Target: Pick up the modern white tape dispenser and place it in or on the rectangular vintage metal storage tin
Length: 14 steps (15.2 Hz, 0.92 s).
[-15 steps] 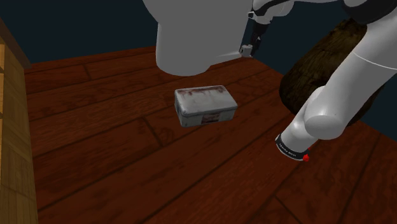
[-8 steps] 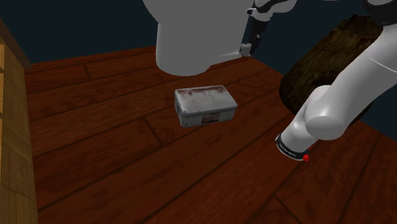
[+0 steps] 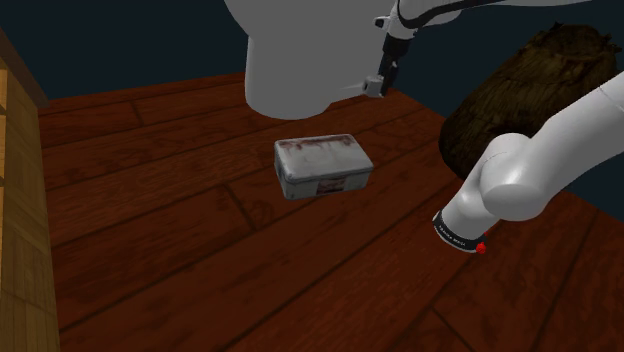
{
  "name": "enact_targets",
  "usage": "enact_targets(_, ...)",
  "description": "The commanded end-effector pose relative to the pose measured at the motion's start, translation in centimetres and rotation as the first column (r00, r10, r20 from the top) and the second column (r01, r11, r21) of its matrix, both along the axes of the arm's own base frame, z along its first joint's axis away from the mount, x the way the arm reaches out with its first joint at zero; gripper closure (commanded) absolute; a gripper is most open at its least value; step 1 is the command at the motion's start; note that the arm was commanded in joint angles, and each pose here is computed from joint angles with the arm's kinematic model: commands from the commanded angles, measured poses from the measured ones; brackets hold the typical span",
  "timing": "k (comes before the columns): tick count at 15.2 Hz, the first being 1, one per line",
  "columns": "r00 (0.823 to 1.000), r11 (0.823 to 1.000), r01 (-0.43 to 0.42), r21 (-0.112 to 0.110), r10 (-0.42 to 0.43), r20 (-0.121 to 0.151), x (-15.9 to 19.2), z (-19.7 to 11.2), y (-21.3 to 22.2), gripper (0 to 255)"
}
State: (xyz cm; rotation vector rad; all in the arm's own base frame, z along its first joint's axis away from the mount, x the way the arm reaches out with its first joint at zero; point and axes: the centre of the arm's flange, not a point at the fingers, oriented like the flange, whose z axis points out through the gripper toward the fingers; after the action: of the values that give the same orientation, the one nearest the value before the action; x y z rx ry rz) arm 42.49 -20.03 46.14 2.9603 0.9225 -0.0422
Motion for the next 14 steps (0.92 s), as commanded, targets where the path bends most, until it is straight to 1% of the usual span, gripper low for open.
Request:
enact_targets(1,1.0,1.0,0.002,-0.001,-0.002,0.0,-0.5,0.0,2.6,255)
enact_targets(14,1.0,1.0,0.002,-0.001,-0.002,0.0,-2.0,0.2,19.7,255)
